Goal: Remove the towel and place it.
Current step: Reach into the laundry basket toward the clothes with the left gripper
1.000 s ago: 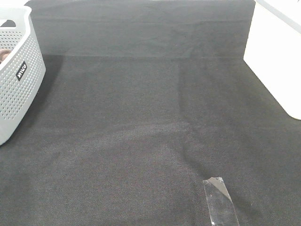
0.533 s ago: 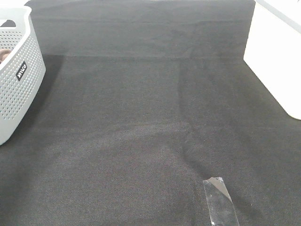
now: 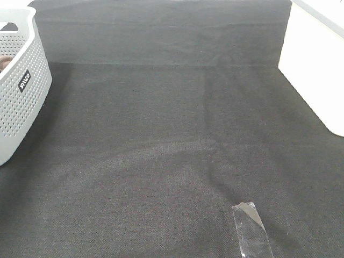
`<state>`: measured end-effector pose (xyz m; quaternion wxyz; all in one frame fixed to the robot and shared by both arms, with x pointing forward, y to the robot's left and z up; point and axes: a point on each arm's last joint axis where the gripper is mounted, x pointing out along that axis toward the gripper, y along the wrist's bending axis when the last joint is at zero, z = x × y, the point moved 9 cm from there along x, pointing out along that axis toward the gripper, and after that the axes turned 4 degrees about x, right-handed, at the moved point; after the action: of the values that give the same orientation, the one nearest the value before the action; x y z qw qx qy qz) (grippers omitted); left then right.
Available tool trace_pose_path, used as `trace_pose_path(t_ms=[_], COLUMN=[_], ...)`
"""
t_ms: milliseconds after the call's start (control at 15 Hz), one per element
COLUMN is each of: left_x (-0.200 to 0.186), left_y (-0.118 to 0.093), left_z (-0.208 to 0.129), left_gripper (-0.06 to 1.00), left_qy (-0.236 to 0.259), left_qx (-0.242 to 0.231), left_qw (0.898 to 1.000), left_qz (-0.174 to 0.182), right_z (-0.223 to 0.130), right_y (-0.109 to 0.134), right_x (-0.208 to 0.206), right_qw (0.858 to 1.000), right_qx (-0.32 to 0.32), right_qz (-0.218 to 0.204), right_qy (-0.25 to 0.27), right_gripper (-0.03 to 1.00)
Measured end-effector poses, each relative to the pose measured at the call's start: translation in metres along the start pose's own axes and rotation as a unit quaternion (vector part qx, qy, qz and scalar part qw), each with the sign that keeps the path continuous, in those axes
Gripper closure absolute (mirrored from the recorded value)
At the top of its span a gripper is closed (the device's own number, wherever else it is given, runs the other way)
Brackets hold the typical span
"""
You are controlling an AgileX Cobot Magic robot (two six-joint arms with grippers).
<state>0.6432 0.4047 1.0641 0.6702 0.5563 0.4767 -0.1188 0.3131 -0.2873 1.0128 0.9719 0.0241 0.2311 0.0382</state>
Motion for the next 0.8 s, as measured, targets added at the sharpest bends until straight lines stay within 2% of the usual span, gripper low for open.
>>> trace_pose_path(t_ms=[67,133,200,467,667,800], left_x=[0.02,0.02,0.042,0.112,0.148,0.164], left_y=[0.004,0.004,0.004,-0.019,-0.018,-0.022], left_z=[-0.006,-0.006,-0.012,-0.023,-0.013,-0.01], left_gripper=[-0.05,-0.05,-0.05,-0.05,-0.05,-0.05], left_qy=[0.012,0.012,0.023,0.045,0.03,0.028], left_qx=[0.006,0.006,0.015,0.049,0.08,0.093], left_qw=[1.0,1.0,0.999,0.994,0.994,0.992], left_qz=[-0.011,-0.011,-0.027,-0.088,-0.072,-0.08], right_z=[0.0,0.0,0.0,0.0,0.0,0.0], right_y=[0.0,0.0,0.0,0.0,0.0,0.0], right_x=[0.0,0.0,0.0,0.0,0.0,0.0], right_qw=[1.0,1.0,1.0,1.0,1.0,1.0], right_qx=[0.0,0.0,0.0,0.0,0.0,0.0], right_qz=[0.0,0.0,0.0,0.0,0.0,0.0], right_qy=[0.0,0.0,0.0,0.0,0.0,0.0], right_gripper=[0.21,0.21,0.21,0.21,0.21,0.21])
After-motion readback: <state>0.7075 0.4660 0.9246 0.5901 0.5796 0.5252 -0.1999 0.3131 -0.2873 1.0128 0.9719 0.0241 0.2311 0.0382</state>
